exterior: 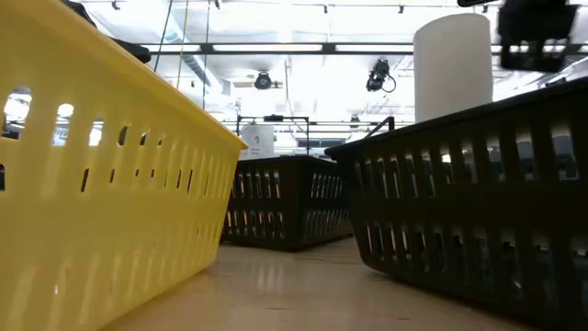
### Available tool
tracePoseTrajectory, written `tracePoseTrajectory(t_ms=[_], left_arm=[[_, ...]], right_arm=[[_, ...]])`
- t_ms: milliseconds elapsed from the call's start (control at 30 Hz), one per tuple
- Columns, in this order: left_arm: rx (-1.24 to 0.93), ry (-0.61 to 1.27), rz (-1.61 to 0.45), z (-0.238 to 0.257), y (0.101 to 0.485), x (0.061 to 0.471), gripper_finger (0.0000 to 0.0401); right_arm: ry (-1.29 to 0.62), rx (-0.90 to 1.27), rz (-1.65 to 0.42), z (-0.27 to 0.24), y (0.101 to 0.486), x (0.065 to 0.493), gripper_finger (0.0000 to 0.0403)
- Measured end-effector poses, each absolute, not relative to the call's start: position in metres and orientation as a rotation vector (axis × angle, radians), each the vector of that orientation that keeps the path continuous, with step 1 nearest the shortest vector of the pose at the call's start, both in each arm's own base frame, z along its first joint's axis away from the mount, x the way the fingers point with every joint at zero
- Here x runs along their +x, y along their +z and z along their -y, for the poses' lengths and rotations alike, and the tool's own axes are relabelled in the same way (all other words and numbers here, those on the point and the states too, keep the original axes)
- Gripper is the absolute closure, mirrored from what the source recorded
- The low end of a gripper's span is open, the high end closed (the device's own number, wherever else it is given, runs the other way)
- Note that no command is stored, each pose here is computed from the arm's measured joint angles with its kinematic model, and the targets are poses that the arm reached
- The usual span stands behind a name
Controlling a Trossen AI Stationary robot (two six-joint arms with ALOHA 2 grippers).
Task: Stack baskets on shelf by color
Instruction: Stack the bottom gray bin on the top gray bin
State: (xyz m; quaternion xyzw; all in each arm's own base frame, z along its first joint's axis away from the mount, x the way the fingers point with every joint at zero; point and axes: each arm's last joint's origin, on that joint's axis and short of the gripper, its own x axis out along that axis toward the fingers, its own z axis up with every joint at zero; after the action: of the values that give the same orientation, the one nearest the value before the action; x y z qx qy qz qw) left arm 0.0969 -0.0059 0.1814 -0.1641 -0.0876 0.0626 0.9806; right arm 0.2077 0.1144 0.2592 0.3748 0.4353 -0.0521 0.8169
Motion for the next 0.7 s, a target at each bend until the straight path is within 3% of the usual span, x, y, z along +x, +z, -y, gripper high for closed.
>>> tracePoseTrajectory(t_ms=[300, 700], left_arm=[[-0.330, 0.126, 0.177, 0.006, 0.182, 0.097, 0.0372], [-0.331, 0.126, 0.177, 0.006, 0.181, 0.097, 0.0363]], right_arm=[[-0.302, 0.893, -1.354, -0.163, 0.259, 0.239, 0.0286], [-0.458, 0.732, -1.564, -0.205, 0.247, 0.248, 0.0262]])
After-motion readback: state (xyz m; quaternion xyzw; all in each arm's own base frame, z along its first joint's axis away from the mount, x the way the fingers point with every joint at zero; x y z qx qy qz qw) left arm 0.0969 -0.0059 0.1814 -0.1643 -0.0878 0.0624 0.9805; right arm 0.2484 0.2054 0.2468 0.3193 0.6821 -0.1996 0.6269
